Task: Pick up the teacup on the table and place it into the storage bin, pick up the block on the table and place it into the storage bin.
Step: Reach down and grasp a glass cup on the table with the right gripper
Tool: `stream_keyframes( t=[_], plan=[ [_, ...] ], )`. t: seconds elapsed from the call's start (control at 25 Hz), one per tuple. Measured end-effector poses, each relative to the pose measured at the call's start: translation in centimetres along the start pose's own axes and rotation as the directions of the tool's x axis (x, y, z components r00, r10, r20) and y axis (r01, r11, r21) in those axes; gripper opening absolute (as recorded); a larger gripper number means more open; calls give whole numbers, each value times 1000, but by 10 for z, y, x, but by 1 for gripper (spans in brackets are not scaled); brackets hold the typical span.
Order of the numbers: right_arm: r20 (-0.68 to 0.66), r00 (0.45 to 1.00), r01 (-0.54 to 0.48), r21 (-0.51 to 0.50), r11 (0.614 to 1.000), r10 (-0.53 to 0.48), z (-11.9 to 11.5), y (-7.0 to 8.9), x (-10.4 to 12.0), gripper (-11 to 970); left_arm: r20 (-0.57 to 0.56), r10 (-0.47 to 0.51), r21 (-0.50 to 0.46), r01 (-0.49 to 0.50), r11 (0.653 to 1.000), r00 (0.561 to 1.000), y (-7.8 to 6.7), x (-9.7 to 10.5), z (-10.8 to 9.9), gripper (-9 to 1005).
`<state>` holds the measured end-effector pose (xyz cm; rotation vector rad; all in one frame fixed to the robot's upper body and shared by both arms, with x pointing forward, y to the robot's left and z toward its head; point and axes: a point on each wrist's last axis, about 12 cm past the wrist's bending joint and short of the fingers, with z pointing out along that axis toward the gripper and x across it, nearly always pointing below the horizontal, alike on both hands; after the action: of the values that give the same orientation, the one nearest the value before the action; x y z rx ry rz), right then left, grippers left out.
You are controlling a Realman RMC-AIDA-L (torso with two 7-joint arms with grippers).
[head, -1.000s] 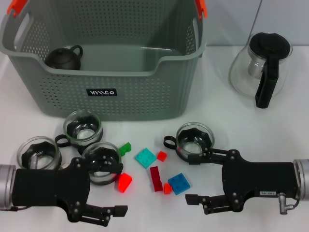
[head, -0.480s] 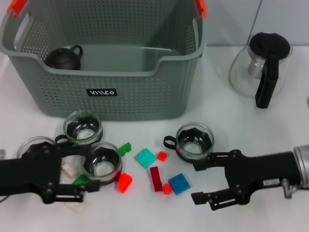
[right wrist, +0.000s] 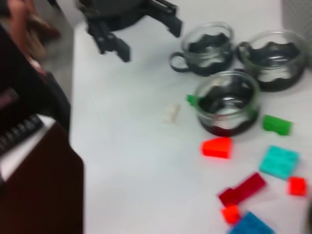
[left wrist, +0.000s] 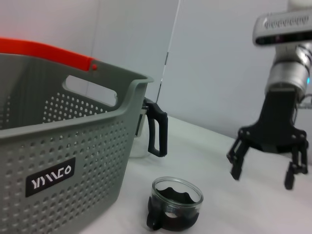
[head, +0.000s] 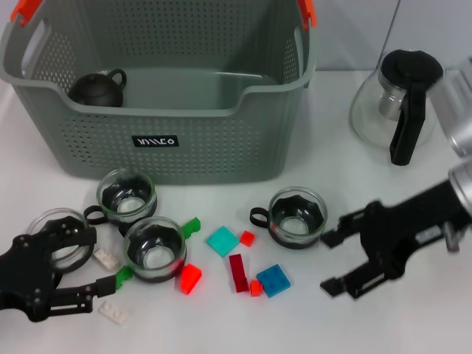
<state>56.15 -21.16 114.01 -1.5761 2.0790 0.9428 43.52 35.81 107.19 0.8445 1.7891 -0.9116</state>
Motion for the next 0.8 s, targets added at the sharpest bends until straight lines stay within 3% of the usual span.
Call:
stream_keyframes(
  t=[0.16, 0.44, 0.6, 0.8],
  plan=[
    [-156, 985, 92, 74, 993, -79, -6, -3, -42, 858, 3, -2, -4, 2, 1000, 1000, 1, 0, 1, 901],
    [-349, 922, 206, 80, 975, -166, 19, 0, -77, 840, 12, -9, -1, 9, 1000, 1000, 0, 1, 4, 900],
    [-431, 882, 270, 130, 954, -191, 35, -1, -84, 683, 20, -18, -3, 18, 1000, 1000, -1, 3, 5, 900],
    [-443, 872, 307, 160, 938, -210, 42, -3, -91, 503, 20, -24, -5, 24, 1000, 1000, -1, 5, 7, 900]
  ],
)
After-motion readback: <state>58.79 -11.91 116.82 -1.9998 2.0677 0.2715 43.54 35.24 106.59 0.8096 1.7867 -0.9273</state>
